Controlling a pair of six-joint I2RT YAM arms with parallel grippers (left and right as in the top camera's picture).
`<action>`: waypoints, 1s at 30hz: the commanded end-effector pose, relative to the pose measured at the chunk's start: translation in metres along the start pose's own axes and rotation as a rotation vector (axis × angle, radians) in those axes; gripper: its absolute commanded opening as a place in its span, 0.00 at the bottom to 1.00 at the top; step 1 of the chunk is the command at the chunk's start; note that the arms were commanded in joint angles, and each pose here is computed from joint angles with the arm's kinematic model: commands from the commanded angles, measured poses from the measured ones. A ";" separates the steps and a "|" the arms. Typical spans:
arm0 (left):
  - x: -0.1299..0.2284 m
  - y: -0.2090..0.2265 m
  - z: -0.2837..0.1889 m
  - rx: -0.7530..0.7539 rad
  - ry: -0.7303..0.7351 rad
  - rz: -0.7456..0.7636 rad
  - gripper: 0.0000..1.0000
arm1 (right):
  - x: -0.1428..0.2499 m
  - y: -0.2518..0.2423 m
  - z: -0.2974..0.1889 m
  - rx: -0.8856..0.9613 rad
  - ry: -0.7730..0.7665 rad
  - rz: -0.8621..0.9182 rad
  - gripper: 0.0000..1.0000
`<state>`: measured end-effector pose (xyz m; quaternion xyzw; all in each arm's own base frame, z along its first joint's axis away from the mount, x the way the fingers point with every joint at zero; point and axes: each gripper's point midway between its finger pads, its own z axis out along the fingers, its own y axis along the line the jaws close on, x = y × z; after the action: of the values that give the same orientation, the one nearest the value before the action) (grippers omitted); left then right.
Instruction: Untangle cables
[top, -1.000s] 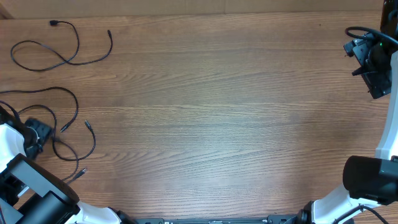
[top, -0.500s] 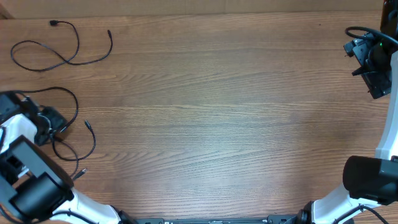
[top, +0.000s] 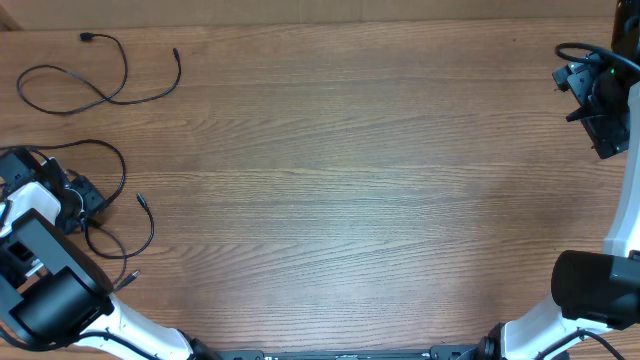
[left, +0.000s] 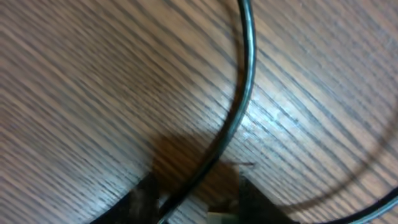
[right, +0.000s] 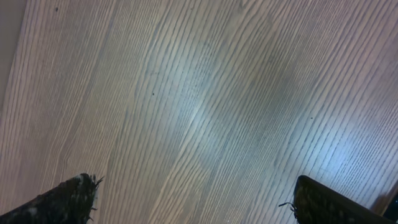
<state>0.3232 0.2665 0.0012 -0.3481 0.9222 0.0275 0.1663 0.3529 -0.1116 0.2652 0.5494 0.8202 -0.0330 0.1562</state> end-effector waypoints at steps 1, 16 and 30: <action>0.031 -0.002 0.028 0.028 0.116 -0.049 0.26 | -0.002 -0.002 -0.002 0.004 -0.018 -0.004 1.00; -0.022 -0.072 0.012 0.472 -0.003 -0.383 0.04 | -0.002 -0.002 -0.002 0.004 -0.018 -0.004 1.00; -0.048 -0.021 -0.003 0.148 -0.035 -0.236 0.40 | -0.002 -0.002 -0.002 0.004 -0.018 -0.004 1.00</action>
<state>0.3700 0.2522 0.0089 -0.4512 0.8596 -0.1192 0.2079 0.3527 -0.1118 0.2652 0.5495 0.8201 -0.0331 0.1561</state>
